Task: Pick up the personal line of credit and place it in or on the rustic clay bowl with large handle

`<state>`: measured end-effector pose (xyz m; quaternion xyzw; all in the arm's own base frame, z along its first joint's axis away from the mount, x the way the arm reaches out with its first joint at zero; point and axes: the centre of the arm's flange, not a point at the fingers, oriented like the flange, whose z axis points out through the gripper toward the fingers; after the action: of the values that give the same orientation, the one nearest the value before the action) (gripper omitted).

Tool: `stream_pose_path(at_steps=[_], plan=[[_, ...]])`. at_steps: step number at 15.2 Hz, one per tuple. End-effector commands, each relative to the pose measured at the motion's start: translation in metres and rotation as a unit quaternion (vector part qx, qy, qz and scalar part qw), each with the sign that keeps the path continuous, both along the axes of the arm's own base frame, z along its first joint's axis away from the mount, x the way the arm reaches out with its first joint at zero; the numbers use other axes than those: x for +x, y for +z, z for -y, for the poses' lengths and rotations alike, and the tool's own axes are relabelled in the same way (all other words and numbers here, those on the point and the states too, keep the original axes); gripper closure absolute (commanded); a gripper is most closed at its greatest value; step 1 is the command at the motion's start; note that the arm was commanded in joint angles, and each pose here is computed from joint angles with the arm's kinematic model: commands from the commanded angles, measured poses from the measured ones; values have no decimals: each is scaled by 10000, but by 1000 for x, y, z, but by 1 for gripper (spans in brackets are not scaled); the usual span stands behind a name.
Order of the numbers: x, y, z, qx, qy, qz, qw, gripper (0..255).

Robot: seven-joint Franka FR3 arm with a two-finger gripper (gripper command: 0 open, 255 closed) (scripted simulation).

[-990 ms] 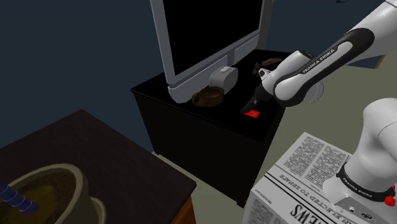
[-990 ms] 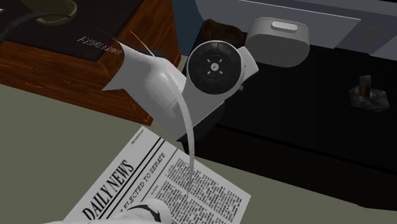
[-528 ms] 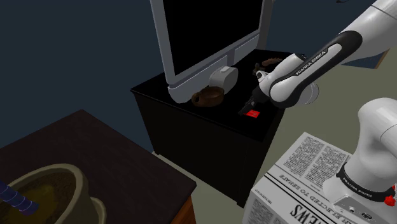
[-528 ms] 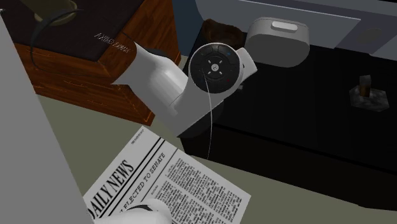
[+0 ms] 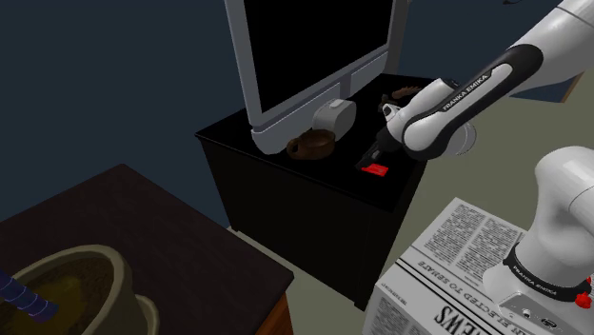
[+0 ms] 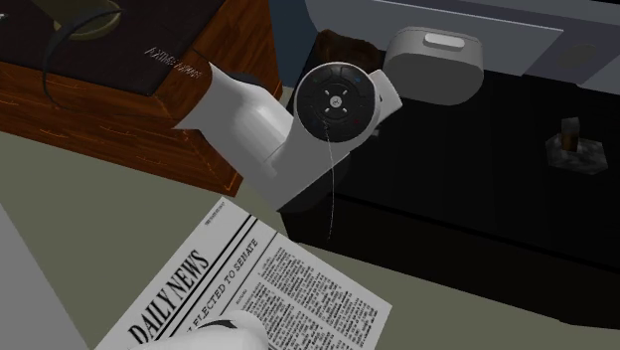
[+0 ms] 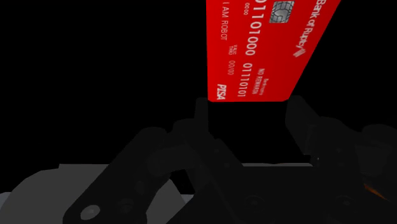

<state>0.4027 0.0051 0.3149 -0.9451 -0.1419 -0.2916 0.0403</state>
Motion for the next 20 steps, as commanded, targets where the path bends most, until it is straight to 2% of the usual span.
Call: stream_pose_path(at_steps=[1, 5, 20], plan=[[-2, -5, 3, -18, -40, -73, 10000, 255], [-3, -5, 2, -18, -40, -73, 10000, 255], [-3, 74, 2, -18, -40, -73, 10000, 255]])
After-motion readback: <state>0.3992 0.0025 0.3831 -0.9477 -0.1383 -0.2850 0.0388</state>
